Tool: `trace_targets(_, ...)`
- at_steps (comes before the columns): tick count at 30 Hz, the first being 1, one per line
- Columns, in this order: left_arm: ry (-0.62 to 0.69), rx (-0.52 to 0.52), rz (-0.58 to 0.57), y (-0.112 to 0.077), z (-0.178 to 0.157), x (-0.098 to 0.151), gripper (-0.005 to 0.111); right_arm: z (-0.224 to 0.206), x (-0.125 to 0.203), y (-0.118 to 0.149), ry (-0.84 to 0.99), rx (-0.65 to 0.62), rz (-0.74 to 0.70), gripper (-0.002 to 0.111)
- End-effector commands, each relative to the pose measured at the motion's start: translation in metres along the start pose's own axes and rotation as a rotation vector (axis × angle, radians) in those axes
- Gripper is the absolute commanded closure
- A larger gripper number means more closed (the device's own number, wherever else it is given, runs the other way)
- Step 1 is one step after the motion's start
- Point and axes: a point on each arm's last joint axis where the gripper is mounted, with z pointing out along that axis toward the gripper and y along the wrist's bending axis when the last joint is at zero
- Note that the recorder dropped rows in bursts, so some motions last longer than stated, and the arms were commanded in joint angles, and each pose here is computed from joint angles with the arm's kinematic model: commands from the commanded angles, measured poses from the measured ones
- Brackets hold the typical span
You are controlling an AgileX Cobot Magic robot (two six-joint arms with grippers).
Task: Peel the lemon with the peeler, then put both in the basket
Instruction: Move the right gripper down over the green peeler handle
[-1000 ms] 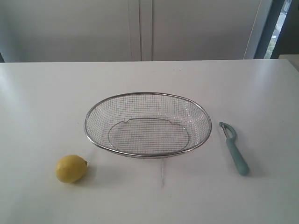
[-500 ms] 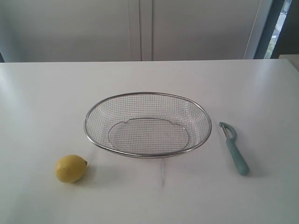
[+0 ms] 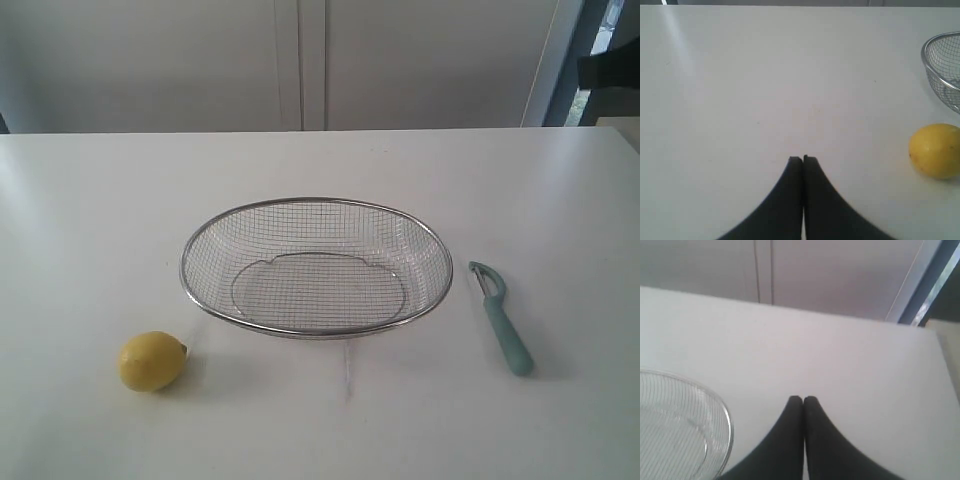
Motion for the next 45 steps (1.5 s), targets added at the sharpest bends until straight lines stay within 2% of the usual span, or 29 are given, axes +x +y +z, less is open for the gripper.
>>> trace_targets(1, -0.001, 0.005, -0.001, 0.0, 0.0, 0.001, 0.107, -0.001, 0.012, 0.003, 0.154, -0.032, 0.033, 0.108)
trace_targets(9, -0.001, 0.005, -0.001, 0.0, 0.0, 0.001, 0.107, 0.021, 0.026, 0.009, 0.363, -0.074, 0.044, 0.108)
trace_targets(14, -0.001, 0.005, -0.001, 0.0, 0.0, 0.001, 0.107, 0.042, 0.026, 0.021, 0.503, -0.13, 0.015, 0.108)
trace_targets(19, -0.001, 0.005, -0.001, 0.0, 0.0, 0.001, 0.107, 0.073, 0.04, 0.033, 0.663, -0.16, 0.004, 0.108)
trace_targets(27, -0.001, 0.005, -0.001, 0.0, 0.0, 0.001, 0.107, 0.109, 0.059, 0.036, 0.752, -0.164, 0.012, 0.108)
trace_targets(37, -0.001, 0.005, -0.001, 0.0, 0.0, 0.001, 0.107, 0.133, 0.075, 0.038, 0.81, -0.153, 0.046, 0.108)
trace_targets(39, -0.001, 0.005, -0.001, 0.0, 0.0, 0.001, 0.107, 0.135, 0.076, 0.038, 0.806, -0.148, 0.056, 0.104)
trace_targets(45, -0.001, 0.005, -0.001, 0.0, 0.0, 0.001, 0.107, 0.14, 0.074, 0.038, 0.767, -0.136, 0.074, 0.073)
